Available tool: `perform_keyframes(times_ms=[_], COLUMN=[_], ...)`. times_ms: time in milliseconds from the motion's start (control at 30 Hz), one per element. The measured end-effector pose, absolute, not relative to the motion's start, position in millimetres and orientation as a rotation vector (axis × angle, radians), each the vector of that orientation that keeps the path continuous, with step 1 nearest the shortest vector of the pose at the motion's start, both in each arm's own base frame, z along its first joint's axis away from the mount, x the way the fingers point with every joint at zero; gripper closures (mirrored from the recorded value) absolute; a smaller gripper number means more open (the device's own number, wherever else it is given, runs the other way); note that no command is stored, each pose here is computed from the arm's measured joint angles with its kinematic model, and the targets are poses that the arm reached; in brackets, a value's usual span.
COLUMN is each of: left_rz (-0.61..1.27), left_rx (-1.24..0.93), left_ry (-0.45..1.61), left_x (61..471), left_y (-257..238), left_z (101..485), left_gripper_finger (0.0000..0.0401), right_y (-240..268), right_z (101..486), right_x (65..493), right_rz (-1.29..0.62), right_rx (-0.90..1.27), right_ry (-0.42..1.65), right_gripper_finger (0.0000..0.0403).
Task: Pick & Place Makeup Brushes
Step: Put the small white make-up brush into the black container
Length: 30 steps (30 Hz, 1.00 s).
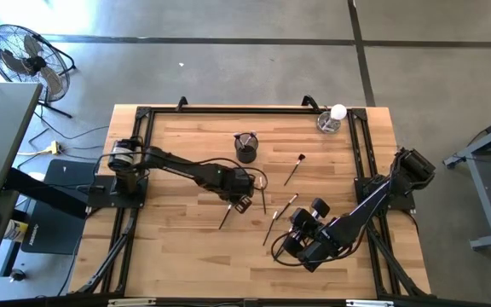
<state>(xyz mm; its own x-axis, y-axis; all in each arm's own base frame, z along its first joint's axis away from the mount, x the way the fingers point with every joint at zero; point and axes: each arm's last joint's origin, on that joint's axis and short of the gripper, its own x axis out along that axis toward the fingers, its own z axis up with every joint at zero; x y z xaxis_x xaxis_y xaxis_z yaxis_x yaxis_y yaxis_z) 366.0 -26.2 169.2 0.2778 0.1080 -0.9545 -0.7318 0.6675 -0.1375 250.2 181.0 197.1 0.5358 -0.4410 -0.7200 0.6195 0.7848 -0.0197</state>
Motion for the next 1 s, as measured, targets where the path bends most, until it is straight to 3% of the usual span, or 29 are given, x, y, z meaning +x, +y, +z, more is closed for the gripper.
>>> perform_keyframes(times_ms=[1000], left_rz=[0.675], left_rx=[-0.698], left_ry=[1.227], left_x=[369.6], left_y=[-23.9], left_z=[147.1], left_gripper_finger=[0.0279], right_y=[181.1], right_z=[197.4], right_x=[250.7], right_rz=[-0.639], right_rx=[0.249], right_ry=[0.772], right_gripper_finger=[0.0399])
